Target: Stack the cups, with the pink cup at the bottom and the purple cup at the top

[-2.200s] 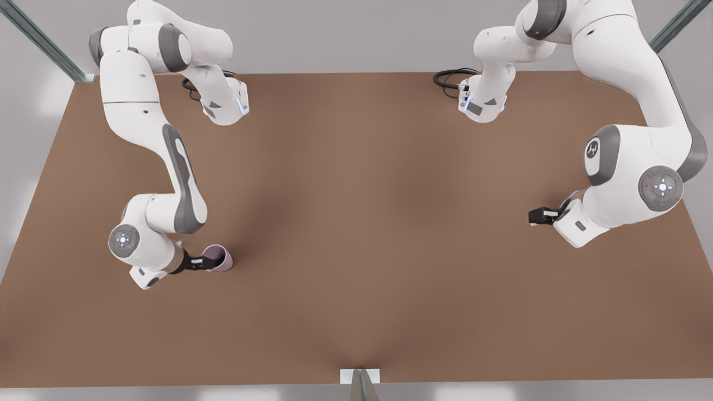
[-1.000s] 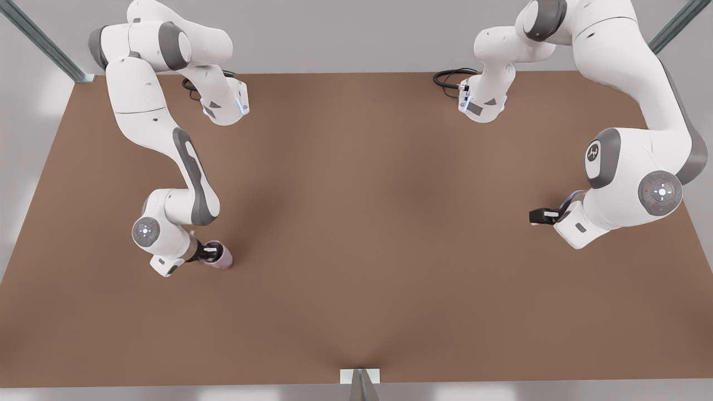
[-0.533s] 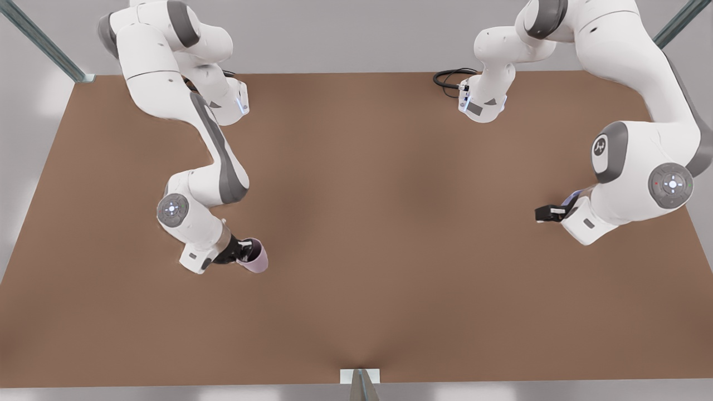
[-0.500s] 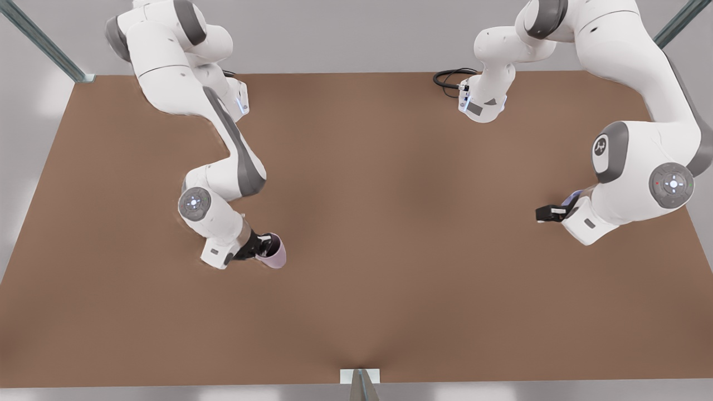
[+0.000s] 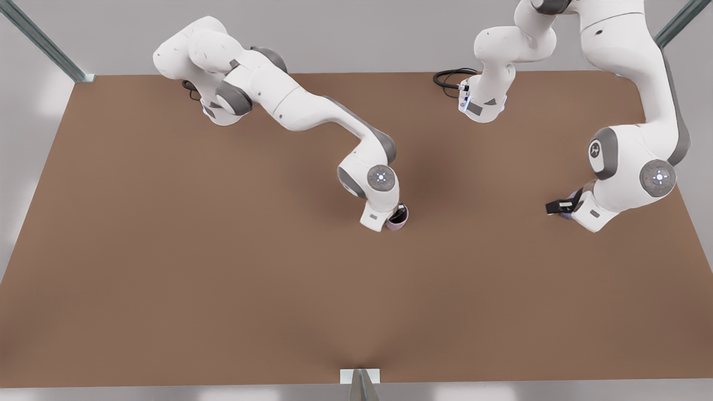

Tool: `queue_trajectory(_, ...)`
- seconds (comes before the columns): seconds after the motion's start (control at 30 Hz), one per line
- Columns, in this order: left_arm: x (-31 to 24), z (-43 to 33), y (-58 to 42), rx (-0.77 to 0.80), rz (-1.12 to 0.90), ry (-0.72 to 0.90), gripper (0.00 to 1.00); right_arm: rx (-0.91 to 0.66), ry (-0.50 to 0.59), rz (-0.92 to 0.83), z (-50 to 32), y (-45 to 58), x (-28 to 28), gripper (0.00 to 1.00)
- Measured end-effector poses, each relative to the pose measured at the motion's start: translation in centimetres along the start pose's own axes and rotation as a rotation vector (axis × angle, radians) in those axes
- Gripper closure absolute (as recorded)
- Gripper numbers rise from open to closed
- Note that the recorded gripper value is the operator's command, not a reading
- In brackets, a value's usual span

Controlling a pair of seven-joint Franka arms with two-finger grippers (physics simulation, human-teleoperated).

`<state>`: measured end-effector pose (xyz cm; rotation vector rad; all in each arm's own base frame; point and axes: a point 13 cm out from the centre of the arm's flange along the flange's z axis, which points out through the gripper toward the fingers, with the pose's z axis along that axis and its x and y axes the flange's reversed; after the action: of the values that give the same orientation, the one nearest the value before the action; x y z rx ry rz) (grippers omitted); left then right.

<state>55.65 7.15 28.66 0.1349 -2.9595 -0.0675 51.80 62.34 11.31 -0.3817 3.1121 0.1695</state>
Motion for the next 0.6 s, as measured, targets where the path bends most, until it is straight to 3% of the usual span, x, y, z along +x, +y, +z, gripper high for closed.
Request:
queue_trajectory(0.03,0.1,1.3,1.2,0.002,-0.021,0.000,0.00,0.004,-0.002,0.033,0.6,0.0,0.1,0.79)
queue_trajectory(0.07,0.1,2.4,2.3,0.004,-0.039,-0.005,0.00,0.004,-0.005,0.064,0.9,0.0,0.0,0.65)
queue_trajectory(0.1,0.1,3.1,3.3,0.007,-0.055,-0.013,0.00,0.004,-0.009,0.095,1.1,0.0,0.0,0.43)
queue_trajectory(0.13,0.2,3.8,4.0,0.009,-0.065,-0.018,0.00,0.004,-0.014,0.125,1.1,0.0,-0.2,0.34)
queue_trajectory(0.27,1.0,6.3,5.5,0.014,-0.074,-0.030,0.00,-0.005,-0.030,0.236,1.0,-0.2,-0.8,0.32)
queue_trajectory(0.33,1.2,7.3,5.8,0.015,-0.069,-0.041,0.00,-0.014,-0.033,0.283,0.8,-0.2,-1.0,0.22)
queue_trajectory(0.6,2.4,11.7,8.3,0.011,-0.074,-0.064,0.00,-0.024,-0.034,0.420,0.6,-0.5,-1.2,0.22)
